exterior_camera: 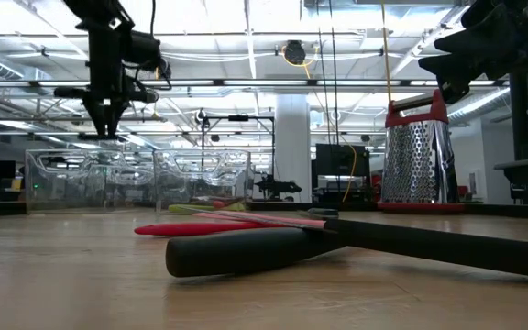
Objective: Pick & Place Kitchen Items
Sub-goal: Put the black knife into the top left transparent bin
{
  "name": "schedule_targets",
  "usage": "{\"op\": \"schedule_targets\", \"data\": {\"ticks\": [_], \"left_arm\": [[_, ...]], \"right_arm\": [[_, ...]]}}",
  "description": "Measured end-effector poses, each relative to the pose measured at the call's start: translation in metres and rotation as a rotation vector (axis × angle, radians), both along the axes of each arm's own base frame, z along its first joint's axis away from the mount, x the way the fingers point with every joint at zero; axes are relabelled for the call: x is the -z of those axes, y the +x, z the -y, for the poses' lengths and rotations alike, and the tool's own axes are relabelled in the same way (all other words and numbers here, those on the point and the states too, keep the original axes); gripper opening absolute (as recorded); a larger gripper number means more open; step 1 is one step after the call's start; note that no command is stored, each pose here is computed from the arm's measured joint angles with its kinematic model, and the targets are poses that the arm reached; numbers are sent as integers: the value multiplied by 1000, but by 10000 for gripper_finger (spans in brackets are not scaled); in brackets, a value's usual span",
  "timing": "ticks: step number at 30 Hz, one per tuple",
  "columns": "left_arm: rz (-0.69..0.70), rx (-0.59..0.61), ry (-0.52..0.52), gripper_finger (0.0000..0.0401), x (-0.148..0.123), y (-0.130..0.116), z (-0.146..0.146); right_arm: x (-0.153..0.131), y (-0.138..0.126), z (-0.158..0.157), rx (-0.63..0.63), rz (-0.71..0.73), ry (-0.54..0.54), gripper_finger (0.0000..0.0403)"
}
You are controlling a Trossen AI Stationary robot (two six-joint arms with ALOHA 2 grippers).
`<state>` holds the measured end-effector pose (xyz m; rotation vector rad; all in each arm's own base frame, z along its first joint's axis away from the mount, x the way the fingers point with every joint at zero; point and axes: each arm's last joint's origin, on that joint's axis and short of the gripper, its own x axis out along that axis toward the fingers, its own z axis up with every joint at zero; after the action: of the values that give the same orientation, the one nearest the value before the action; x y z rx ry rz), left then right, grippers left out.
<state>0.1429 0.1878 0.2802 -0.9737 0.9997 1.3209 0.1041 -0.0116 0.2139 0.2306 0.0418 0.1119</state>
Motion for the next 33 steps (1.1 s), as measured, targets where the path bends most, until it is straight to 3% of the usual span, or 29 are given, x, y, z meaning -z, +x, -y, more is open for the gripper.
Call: {"op": "schedule_targets", "data": {"ticks": [14,33], "left_arm": [[61,-10,-77,35,59,-11,-1],[100,-47,-94,35,98,-26,0]], "right_arm": [[0,0,0,0,-6,20,155],[0,0,0,1,-10,53,155]]}}
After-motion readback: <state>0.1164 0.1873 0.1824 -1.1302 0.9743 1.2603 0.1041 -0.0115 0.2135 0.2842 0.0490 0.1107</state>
